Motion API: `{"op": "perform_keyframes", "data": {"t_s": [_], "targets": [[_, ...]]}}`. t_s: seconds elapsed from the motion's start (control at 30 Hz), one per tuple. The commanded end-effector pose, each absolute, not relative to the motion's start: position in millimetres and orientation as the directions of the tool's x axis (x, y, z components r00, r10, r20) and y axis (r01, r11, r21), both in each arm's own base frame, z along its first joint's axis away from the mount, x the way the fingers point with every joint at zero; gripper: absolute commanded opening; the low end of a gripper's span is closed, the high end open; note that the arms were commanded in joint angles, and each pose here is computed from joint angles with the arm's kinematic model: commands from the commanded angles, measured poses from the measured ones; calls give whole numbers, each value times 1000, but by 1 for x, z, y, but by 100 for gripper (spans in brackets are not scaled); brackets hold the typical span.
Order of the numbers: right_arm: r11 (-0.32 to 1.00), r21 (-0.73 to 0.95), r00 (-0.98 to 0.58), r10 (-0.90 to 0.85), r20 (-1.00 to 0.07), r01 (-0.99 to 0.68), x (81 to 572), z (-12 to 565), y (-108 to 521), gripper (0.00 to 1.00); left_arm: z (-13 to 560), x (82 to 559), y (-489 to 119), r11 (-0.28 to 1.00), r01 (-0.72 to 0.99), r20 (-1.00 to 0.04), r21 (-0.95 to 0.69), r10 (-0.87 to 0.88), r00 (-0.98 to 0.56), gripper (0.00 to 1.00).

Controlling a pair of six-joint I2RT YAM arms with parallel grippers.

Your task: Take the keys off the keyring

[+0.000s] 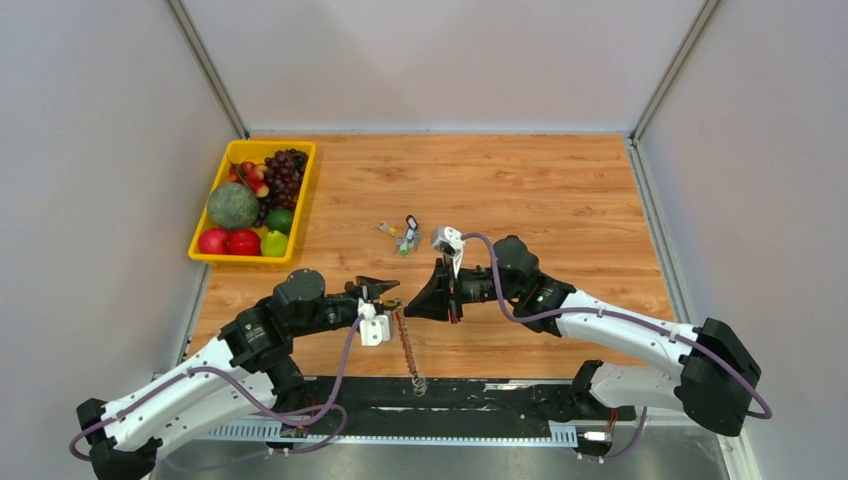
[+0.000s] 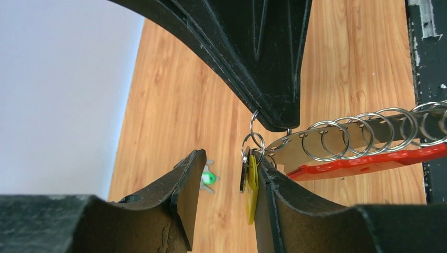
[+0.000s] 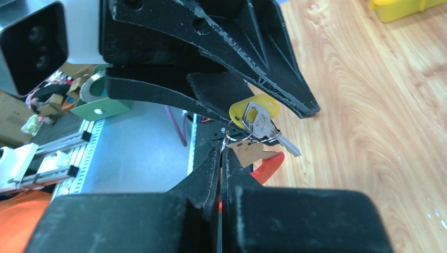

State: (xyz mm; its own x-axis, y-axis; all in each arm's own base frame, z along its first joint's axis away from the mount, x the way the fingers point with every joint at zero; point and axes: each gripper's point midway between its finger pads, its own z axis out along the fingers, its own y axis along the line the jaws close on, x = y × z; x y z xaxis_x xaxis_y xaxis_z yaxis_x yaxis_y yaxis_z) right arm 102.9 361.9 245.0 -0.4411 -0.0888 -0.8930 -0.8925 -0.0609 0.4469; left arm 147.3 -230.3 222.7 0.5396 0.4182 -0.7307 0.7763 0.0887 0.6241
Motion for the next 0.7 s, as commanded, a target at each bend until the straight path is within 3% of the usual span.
{"op": "perform_keyframes", "data": {"t_s": [0.0, 0.1, 0.2, 0.27, 0.47, 0.67], "targets": [[-43, 368, -367, -20, -930, -929, 111, 283, 356, 0, 219, 164, -221, 166, 792, -740, 588, 506, 444, 46], [-18, 355, -355, -25, -935, -935, 117, 282, 353, 0, 222, 162, -223, 166, 802, -752, 573, 494, 435, 37], [-12, 349, -349, -23, -937, -937, 121, 285, 350, 0, 225, 159, -224, 156, 810, -760, 565, 481, 437, 9], [-15, 353, -352, -20, -936, -936, 123, 288, 348, 0, 226, 156, -225, 140, 813, -758, 566, 476, 446, 1], [-50, 364, -364, -14, -931, -930, 120, 296, 347, 0, 224, 152, -227, 111, 815, -755, 569, 464, 464, 0], [-180, 409, -414, -11, -910, -894, 103, 304, 347, 0, 223, 153, -226, 111, 810, -750, 575, 468, 468, 0]]}}
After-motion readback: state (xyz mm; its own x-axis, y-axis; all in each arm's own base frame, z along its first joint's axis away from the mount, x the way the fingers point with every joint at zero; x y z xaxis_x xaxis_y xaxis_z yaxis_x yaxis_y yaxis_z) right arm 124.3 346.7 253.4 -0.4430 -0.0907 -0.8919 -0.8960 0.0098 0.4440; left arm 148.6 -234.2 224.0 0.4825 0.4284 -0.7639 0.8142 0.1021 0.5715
